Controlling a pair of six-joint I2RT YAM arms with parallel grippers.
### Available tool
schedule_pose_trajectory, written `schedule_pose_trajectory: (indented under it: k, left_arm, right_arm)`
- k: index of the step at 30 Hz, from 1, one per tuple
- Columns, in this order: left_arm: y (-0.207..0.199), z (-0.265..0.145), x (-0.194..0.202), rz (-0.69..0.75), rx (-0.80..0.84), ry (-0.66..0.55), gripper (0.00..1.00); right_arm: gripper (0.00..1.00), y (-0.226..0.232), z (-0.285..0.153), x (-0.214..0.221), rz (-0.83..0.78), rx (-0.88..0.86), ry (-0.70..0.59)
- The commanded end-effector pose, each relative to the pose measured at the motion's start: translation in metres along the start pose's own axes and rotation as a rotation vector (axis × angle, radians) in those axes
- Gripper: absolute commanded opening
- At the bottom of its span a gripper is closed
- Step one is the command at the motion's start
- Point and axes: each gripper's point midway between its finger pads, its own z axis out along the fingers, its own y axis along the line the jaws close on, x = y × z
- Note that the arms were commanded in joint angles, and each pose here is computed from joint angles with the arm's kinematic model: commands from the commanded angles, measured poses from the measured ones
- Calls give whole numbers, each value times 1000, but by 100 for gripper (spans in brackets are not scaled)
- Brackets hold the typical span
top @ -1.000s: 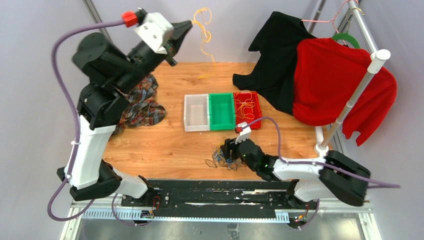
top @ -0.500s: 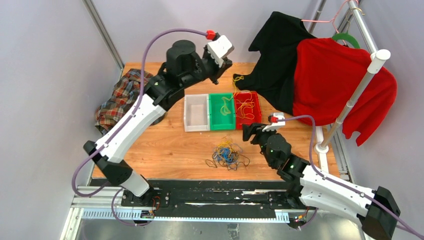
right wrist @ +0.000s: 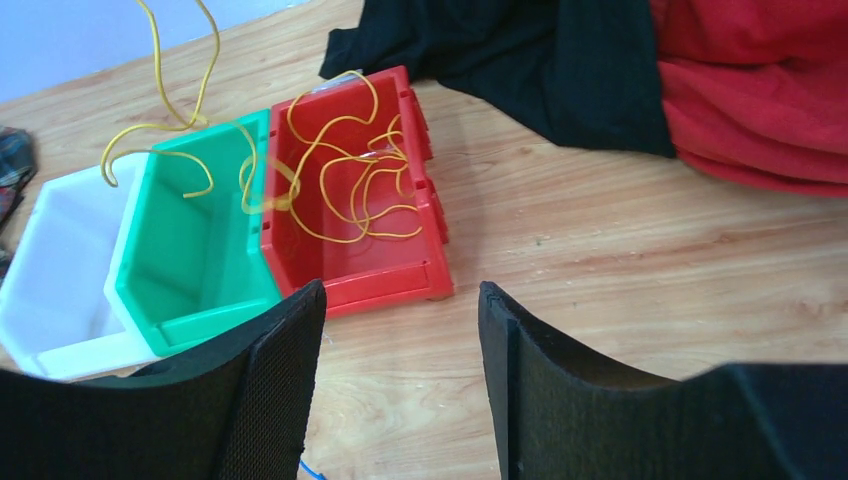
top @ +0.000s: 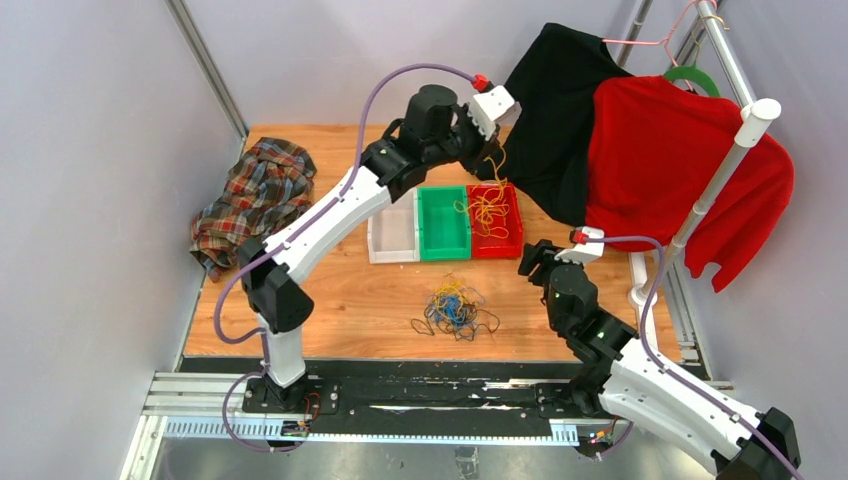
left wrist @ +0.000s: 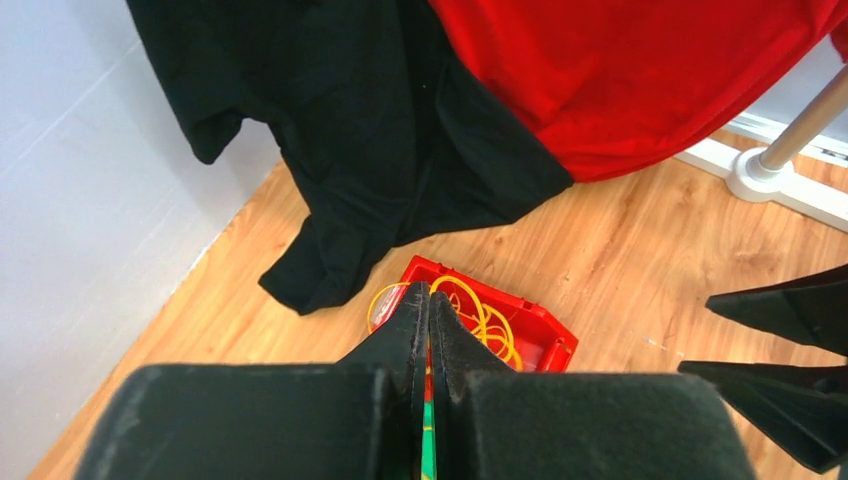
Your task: Untangle the cables
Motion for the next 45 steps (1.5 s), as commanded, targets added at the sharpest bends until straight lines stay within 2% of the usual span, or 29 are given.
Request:
schedule_pose_trajectory:
  k: [1, 10, 19, 24, 27, 30, 31, 33, 34, 39, 42, 45]
  left_arm:
    - [-3, 19, -5, 15, 25, -32, 0]
    - [-4, 52, 25, 12, 44, 17, 0]
    - [-2, 83, 85, 34, 35, 124, 0]
    - [1, 93, 139, 91, 17, 252, 0]
    - [2, 91, 172, 199, -5, 384, 0]
    - [5, 88, 188, 234, -19, 448, 2]
    - [6, 88, 187, 237, -27, 448, 10]
    - [7, 83, 184, 259, -23, 449, 35]
    - [6, 78, 185, 263, -10, 461, 45]
    - [-10, 33, 177, 249, 110, 513, 84]
    - [-21, -1, 179, 262, 175, 559, 96]
    - [-30, -34, 186, 227, 227, 609, 98]
  right_arm:
    - [57, -22, 0, 1, 8, 89, -8]
    - [56, -30, -1, -1, -6, 107, -10]
    - [54, -38, 1, 2, -15, 126, -3]
    - [54, -37, 2, -4, -15, 124, -10]
    - [54, -36, 3, -7, -15, 119, -11]
    - [54, -33, 3, -10, -14, 110, -12]
    - [54, -33, 4, -10, -16, 108, -9]
    - [54, -31, 4, -11, -20, 105, -6]
    - [54, -30, 5, -12, -23, 103, -4]
    - [54, -24, 5, -15, -31, 81, 3]
    - [54, -22, 6, -14, -30, 68, 11]
    - [54, -20, 5, -9, -28, 59, 31]
